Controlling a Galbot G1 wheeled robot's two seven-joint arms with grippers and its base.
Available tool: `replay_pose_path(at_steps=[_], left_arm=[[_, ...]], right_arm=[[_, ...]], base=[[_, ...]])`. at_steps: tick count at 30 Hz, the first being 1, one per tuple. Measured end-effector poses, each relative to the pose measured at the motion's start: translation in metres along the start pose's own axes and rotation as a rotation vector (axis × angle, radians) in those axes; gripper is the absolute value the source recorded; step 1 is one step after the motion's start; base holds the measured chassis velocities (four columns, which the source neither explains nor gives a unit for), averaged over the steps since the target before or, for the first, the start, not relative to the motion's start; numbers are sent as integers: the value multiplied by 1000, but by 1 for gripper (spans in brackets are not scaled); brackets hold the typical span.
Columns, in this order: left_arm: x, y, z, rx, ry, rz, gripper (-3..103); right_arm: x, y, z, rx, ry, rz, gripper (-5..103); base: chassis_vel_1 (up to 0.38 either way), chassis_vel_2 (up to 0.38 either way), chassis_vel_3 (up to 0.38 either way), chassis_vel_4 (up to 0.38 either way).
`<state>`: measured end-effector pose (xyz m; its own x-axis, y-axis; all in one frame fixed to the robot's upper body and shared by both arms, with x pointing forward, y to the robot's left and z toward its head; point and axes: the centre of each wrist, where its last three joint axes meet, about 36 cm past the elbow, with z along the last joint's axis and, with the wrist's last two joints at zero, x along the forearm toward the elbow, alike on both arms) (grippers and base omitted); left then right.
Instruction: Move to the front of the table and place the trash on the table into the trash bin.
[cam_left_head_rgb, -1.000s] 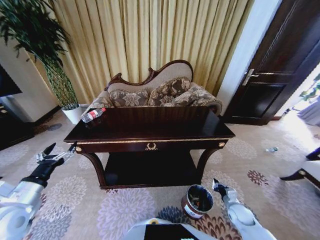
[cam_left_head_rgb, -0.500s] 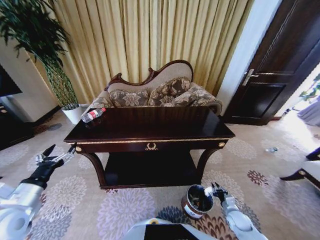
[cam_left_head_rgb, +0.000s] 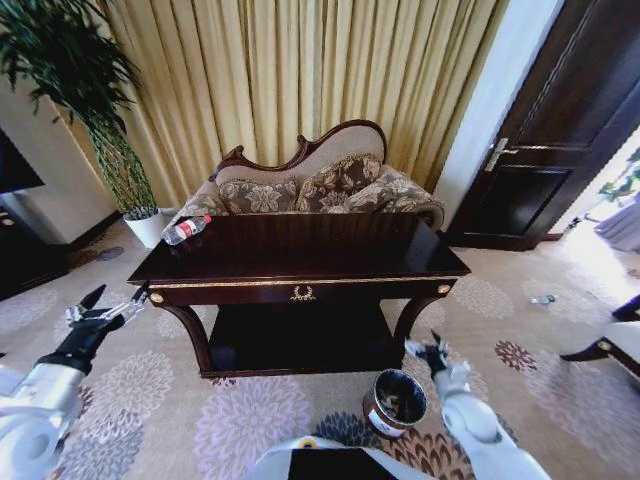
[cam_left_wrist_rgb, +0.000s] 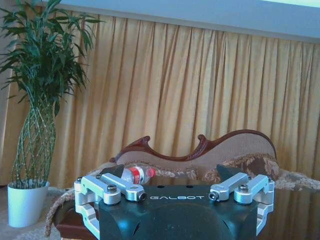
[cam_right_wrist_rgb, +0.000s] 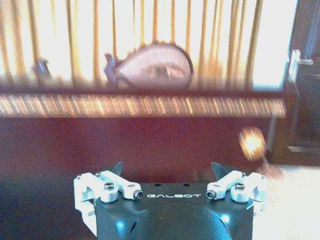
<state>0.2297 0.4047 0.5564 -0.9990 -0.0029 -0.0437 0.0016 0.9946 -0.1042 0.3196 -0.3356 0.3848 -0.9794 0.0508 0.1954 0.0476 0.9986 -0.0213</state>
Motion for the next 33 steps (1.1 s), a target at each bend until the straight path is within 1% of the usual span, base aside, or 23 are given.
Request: replay_pose_path(at_steps=[2,3,4,5,7,8,10,14,17,24,33], left_arm=[[0,-5,-5,7,-4,-10,100],[0,-7,-6,10,-7,-12,100],[0,-9,-8,11,-9,-12,100],[0,-9,-8,11,-9,-12,100],[1,-10,-11,10,-12,-11,100],[1,-10,-11,10,-12,-11,100],[1,-10,-12,6,-12,-10,100],[-1,-9,-12,4,-5,-12,100],[-2,-6,-10,5,3,-16,100],[-5,0,-12,12,5,-9,100],[-11,0,-7,29,19,-12,100]], right_arm=[[4,17,-46,-4,-52,-23,100],[7,24,-61,-3,-70,-33,100],[10,30,-73,-1,-87,-42,100],[10,30,-73,-1,-87,-42,100],[20,45,-100,0,-131,-71,100],[20,45,-100,0,-131,-71,100],[36,59,-126,-5,-183,-105,100],[49,67,-141,-12,-209,-123,100],[53,68,-144,-13,-215,-128,100],[58,71,-144,-14,-218,-133,100],[58,69,-141,-4,-210,-130,100]], base=[[0,0,0,0],[0,0,0,0],[0,0,0,0],[0,0,0,0],[0,0,0,0],[0,0,0,0],[0,0,0,0],[0,0,0,0],[0,0,0,0],[0,0,0,0],[0,0,0,0]])
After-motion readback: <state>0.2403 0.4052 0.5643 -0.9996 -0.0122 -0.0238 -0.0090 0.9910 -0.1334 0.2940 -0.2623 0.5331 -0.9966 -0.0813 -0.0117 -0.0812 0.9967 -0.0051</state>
